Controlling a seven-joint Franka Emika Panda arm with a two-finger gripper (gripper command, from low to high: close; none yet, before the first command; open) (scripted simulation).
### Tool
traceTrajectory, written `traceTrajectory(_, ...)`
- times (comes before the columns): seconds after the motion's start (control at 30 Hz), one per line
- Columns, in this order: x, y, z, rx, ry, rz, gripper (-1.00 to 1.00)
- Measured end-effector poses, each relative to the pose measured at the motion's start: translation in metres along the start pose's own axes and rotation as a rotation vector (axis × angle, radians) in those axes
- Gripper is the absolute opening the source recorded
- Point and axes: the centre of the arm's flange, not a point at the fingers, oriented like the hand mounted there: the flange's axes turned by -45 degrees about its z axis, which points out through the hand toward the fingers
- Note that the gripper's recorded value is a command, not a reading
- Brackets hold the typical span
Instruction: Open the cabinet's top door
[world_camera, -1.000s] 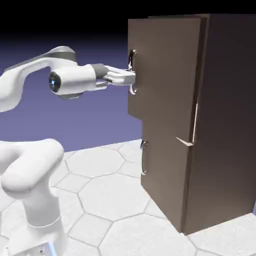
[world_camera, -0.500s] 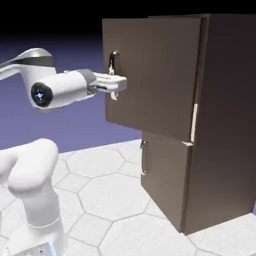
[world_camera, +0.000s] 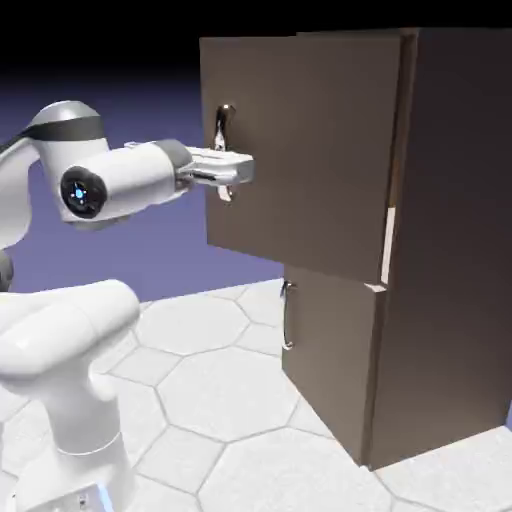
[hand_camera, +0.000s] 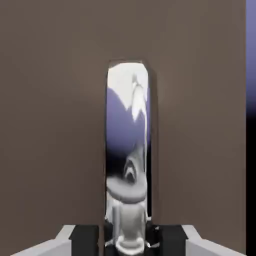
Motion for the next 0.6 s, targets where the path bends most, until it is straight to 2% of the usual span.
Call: traceTrajectory(0.6,0.0,-0.077,-0.096,-0.393,0.0,0.0,-1.0)
